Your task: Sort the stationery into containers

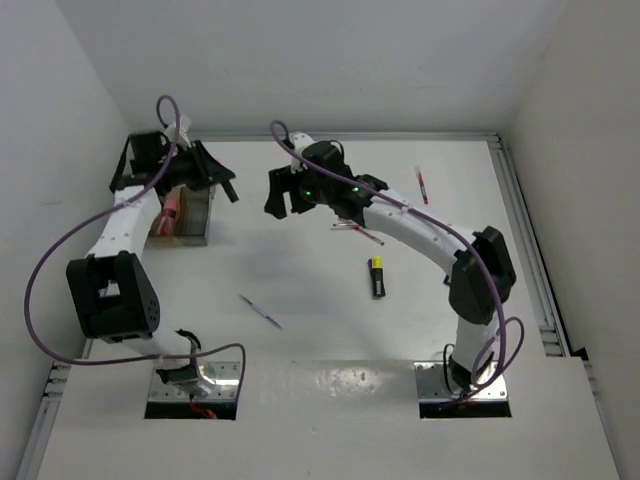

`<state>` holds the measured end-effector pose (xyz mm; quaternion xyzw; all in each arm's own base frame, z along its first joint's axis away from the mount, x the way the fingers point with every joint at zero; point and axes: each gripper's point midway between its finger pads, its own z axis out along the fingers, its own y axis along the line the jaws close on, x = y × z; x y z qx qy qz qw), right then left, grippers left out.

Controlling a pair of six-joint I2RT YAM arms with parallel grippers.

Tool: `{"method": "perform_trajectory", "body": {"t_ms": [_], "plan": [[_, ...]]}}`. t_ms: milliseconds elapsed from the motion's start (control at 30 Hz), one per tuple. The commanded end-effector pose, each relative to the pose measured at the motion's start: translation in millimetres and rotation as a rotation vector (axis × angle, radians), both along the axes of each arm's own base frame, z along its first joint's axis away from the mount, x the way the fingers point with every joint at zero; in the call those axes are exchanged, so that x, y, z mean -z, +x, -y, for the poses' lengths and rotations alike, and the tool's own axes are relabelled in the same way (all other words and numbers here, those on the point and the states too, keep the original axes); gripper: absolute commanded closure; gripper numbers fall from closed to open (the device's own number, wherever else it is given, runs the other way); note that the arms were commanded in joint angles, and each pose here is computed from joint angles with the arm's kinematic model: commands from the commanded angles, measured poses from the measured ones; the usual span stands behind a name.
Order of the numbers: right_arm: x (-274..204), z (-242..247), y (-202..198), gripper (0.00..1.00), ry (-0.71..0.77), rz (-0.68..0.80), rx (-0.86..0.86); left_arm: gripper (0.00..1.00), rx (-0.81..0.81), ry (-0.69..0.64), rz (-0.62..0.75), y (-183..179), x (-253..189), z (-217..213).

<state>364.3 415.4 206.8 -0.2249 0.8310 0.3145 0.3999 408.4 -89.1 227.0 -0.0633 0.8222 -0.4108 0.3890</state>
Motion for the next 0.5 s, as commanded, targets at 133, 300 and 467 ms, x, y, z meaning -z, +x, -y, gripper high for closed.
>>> {"method": "perform_trajectory", "body": {"t_ms": [133, 300, 467], "plan": [[19.5, 103.1, 5.6, 0.26, -0.082, -0.048, 0.087, 0.88, -0.048, 0.744, -0.076, 26.5, 16.0, -119.7], [56.0, 160.9, -7.9, 0.25, -0.192, -0.097, 0.139, 0.84, -0.013, 0.832, -0.275, 24.8, 72.1, -150.4], [84.4, 215.2, -21.2, 0.26, -0.249, -0.155, 0.232, 0.84, -0.012, 0.896, -0.34, 31.5, 94.8, -157.6]]}}
